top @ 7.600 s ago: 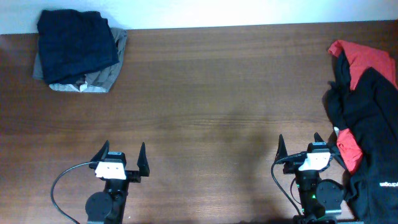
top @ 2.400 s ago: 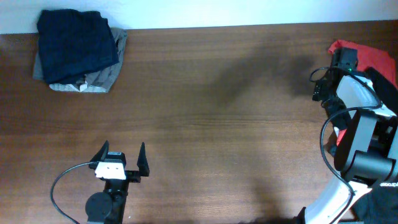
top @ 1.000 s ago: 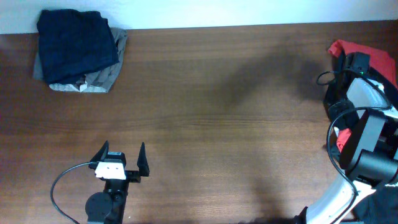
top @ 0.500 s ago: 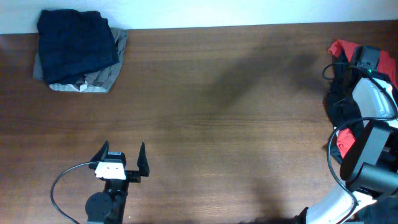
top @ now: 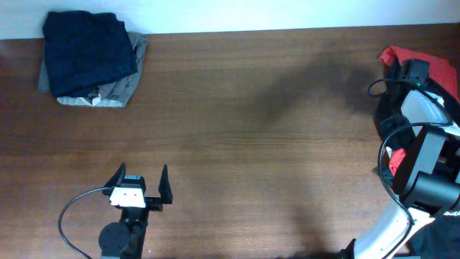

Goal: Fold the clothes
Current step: 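Reach the right gripper into the black-and-red pile and grasp the black shirt, then pull the black shirt left onto the table center with the right gripper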

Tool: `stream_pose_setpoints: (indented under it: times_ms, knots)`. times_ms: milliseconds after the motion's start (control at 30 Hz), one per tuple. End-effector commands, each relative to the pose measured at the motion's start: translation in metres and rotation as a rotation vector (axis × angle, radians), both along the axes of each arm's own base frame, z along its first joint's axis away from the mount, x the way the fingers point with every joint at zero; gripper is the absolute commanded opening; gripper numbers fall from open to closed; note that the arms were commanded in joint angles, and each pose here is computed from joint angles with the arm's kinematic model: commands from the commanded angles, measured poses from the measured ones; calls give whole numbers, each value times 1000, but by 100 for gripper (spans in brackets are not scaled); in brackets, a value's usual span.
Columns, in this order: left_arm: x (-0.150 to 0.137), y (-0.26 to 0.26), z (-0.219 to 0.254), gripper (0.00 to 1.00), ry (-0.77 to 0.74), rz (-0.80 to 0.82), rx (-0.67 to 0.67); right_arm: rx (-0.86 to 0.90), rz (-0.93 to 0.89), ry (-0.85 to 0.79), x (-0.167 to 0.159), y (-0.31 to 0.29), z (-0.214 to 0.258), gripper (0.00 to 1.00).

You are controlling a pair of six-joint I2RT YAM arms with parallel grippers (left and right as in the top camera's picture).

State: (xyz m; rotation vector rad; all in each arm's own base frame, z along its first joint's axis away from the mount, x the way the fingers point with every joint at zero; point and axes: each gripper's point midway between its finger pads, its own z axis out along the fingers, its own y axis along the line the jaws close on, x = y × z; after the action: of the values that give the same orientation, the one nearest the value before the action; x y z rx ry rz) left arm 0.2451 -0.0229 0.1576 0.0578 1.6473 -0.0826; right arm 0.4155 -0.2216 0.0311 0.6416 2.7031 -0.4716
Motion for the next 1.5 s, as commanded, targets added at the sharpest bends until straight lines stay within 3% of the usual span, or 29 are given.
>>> stream_pose_setpoints:
  times_ms: [0,267,400,433,633,967,1200,1467]
  knots:
    - [0,2,-1,99,2,7,13,-15,-48,-8,-4,-17,3,40]
    - [0,2,-1,99,2,7,13,14,-66,-10,-10,-24,-3,38]
    - [0,2,-1,99,2,7,13,21,-66,4,-12,-23,-9,6]
    - [0,2,-1,99,2,7,13,20,-66,4,-12,-23,-9,4]
    - [0,2,-1,99,2,7,13,30,-61,-49,-6,-21,10,4]
    - [0,2,-1,99,2,7,13,178,76,-392,23,24,124,4]
    - [0,2,-1,99,2,7,13,352,295,-623,34,103,209,4]
    - [0,2,-1,99,2,7,13,488,470,-649,44,204,231,4]
